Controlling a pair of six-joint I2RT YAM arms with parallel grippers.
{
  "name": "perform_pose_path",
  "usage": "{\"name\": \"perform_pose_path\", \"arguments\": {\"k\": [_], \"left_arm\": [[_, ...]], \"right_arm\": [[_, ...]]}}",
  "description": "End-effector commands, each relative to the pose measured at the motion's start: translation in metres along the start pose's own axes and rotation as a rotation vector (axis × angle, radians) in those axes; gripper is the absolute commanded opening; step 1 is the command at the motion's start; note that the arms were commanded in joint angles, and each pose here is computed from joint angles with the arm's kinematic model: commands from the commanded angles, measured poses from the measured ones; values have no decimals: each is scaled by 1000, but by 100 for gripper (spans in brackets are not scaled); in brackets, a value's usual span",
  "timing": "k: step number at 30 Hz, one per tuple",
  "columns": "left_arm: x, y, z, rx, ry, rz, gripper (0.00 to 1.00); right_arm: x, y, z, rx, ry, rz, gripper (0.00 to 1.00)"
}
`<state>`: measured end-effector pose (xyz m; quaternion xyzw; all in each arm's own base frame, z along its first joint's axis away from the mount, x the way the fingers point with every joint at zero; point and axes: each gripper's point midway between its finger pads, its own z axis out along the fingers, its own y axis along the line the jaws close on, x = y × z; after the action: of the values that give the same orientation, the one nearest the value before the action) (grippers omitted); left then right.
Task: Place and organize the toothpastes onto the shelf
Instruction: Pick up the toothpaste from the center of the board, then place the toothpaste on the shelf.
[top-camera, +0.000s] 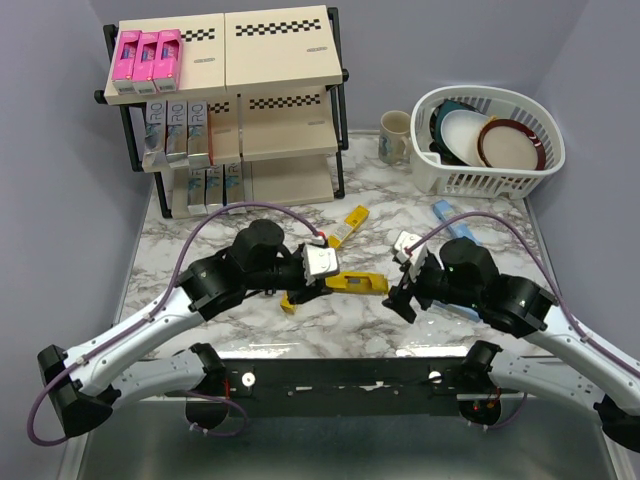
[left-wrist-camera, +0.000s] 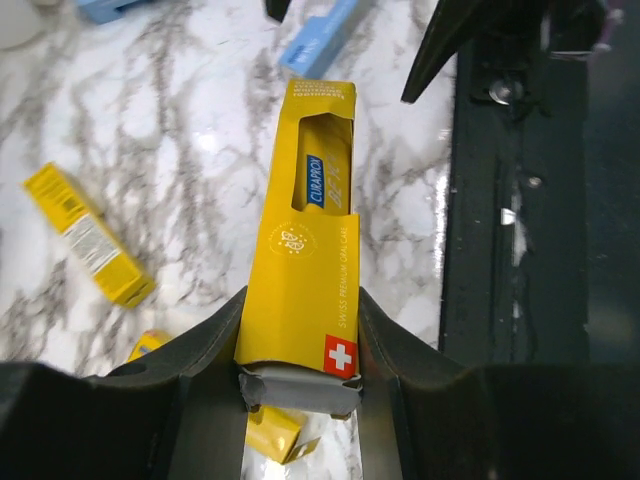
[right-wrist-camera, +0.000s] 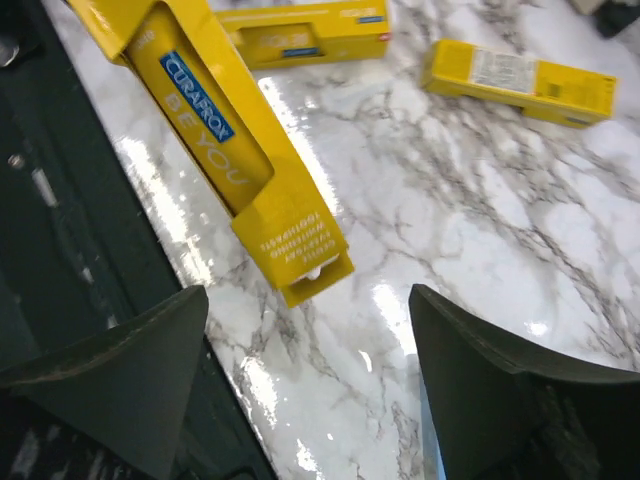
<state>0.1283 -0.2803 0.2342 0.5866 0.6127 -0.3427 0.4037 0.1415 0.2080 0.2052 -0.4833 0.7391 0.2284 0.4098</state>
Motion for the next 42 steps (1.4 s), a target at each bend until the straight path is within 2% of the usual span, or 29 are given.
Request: {"name": "perform_pose_path", "arguments": {"k": [1,6,8,12,13,15,16,18,19,21,22,24,25,26,28,33,37,38,40,42], "left_arm": [[-27,53,-27,-357,-85,-26,30],[-55,84,-63,-583,-166,-63,30],[-71,94,-81,-668,-205,-91,30],[-97,107,-106,-765,-258,-105,33],[-116,108,-118,-784,-300,-104,34],[-125,117,-126,-834,-301,-141,34],[-150,118,-143,-854,-356,-145,34],[-165,125,-145,-873,-375,-183,34],[-187,127,-164,-907,-435,-190,34],[-199,140,-162,-947,-425,-197,33],[-216,145,-178,-991,-464,-198,33],[-219,162,-167,-1036,-406,-188,33],[-236,166,-180,-1068,-440,-186,33],[-232,181,-169,-1121,-392,-193,33],[-247,192,-181,-1192,-412,-186,33],[-256,234,-178,-1359,-390,-186,33],[-271,261,-187,-1423,-447,-216,33],[-267,273,-174,-1427,-427,-225,33],[-272,284,-183,-1459,-457,-237,33],[-265,301,-175,-1481,-450,-256,33]], "right_arm": [[-7,-51,-14,325,-67,105,93],[-7,-82,-36,547,-119,191,96],[-4,-91,-46,621,-151,254,100],[9,-108,-60,773,-176,348,100],[12,-109,-61,785,-173,356,100],[17,-110,-59,797,-166,363,100],[18,-109,-58,796,-160,361,100],[18,-109,-56,791,-156,362,100],[19,-109,-55,791,-153,361,100],[20,-109,-54,792,-148,361,100],[20,-109,-53,790,-141,358,100],[22,-109,-52,791,-134,361,100],[23,-108,-51,788,-132,362,100],[24,-108,-50,788,-127,361,100],[25,-107,-50,783,-124,363,100],[26,-105,-47,766,-116,361,100],[28,-103,-44,754,-106,359,100],[28,-103,-43,752,-104,359,100],[29,-101,-41,740,-98,357,100],[28,-101,-40,735,-99,358,100]]}}
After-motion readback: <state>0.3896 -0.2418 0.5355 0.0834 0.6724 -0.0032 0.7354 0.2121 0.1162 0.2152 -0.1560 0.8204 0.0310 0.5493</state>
